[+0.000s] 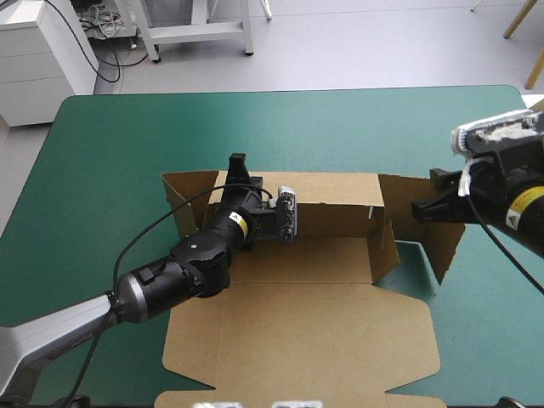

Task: Fold the box

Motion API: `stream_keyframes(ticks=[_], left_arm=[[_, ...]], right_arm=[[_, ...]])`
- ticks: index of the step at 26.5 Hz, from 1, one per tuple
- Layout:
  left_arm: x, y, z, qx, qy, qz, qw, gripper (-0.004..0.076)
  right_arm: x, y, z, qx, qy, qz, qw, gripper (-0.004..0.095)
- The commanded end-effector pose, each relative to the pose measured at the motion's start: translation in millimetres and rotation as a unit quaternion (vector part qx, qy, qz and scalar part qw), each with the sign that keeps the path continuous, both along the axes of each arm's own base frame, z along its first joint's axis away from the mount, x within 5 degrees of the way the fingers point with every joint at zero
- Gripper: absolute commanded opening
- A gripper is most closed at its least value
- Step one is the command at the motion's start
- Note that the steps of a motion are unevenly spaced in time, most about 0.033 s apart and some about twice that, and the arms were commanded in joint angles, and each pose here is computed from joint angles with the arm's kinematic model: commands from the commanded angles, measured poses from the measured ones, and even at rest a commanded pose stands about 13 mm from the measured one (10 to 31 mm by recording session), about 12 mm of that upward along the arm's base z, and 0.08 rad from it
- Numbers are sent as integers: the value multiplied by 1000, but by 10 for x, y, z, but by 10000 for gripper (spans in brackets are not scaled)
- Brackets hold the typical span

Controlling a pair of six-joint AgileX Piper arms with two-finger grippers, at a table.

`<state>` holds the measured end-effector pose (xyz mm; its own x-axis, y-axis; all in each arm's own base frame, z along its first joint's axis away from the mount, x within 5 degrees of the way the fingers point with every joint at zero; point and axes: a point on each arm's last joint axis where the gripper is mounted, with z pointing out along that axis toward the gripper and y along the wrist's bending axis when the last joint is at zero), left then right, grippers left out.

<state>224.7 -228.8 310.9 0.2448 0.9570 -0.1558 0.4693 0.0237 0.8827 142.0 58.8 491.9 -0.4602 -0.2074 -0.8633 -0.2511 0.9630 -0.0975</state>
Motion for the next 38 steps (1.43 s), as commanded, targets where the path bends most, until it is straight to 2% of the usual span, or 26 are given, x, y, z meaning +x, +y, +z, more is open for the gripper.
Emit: stream_keyframes(ticks=[1, 8, 14, 19, 20, 25, 30, 34, 38], left_arm=[[-39, 25, 122, -23, -7, 3, 1000, -8], [-40, 22, 122, -24, -7, 2, 1000, -8], [-40, 20, 123, -24, -8, 0, 1000, -8], [-40, 20, 124, -23, -9, 0, 1000, -8], [-40, 20, 124, -23, -9, 0, 1000, -8], [-40, 20, 124, -23, -9, 0, 1000, -8], [-39, 20, 126, -22, -10, -1, 1000, -8], [-39, 14, 130, -22, -12, -4, 1000, -8], [-50, -17, 134, -30, -11, -21, 999, -8]], right_arm=[[120, 38, 221, -5, -25, -11, 1000, 437], [445, 171, 307, -10, -23, -28, 999, 439], [808, 109, 245, -6, 14, -39, 999, 441], [1187, -2, 63, 6, 64, -21, 998, 443], [1273, -28, 10, 20, 77, -16, 997, 443], [1625, -91, -257, 27, 123, 8, 992, 443], [2039, -41, -684, -10, 179, 32, 983, 442], [2238, -16, -934, -14, 212, 33, 977, 443], [2256, -8, -963, -20, 215, 42, 976, 442]])
